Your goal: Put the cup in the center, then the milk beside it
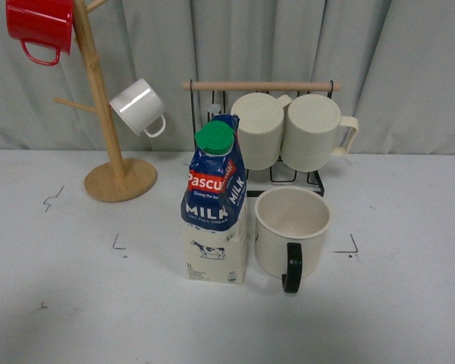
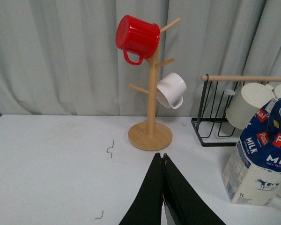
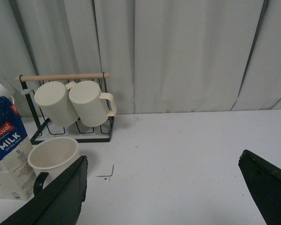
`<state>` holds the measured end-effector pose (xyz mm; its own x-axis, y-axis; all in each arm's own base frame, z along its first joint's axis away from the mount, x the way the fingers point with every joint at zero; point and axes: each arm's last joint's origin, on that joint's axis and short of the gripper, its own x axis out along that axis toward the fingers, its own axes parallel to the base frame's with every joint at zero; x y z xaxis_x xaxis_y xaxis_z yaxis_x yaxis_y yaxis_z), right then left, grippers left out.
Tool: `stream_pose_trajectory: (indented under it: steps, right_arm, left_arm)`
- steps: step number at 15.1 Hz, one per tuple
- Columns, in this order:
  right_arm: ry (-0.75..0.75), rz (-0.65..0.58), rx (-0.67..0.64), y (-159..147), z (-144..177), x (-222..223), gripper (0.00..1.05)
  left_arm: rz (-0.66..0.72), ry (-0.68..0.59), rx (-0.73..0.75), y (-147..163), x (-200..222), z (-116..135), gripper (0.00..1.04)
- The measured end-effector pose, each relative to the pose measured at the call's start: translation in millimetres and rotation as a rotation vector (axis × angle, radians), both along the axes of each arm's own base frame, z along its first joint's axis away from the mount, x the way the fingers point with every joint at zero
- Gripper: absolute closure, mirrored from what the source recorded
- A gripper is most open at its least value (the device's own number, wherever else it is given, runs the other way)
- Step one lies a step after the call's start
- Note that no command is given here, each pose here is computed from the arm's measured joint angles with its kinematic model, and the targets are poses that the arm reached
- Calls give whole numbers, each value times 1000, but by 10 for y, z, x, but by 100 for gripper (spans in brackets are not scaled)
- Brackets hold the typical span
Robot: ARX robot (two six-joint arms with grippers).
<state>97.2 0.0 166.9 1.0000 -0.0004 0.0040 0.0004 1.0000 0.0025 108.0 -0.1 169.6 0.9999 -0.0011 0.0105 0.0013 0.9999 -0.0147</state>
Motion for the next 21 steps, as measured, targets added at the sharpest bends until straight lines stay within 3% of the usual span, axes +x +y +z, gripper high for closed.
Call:
stream_pose_trajectory:
  steps: [1,6,11,13,14,15,21]
  right_arm:
    - [-1,0,0,0,1,0,6]
    - [-1,0,0,0,1,0,6]
    - [0,0,0,0,0,0,6]
    - [0,0,0,0,0,0,6]
    - [0,0,0,0,0,0,6]
    - [0,0,0,0,0,0,6]
    - [0,0,0,0,0,0,6]
  left_arm:
    - [1,45,0,0,-51,-51,103]
    - [0,13,0,0,-105,-34,100]
    - [0,11,0,0,-105,-33,38]
    - [0,11,0,0,-105,-33,31]
    - [0,11,0,0,-105,-33,12]
    - [0,11,1,0,-105,-33,5]
    - [0,11,1,0,-105,-33,7]
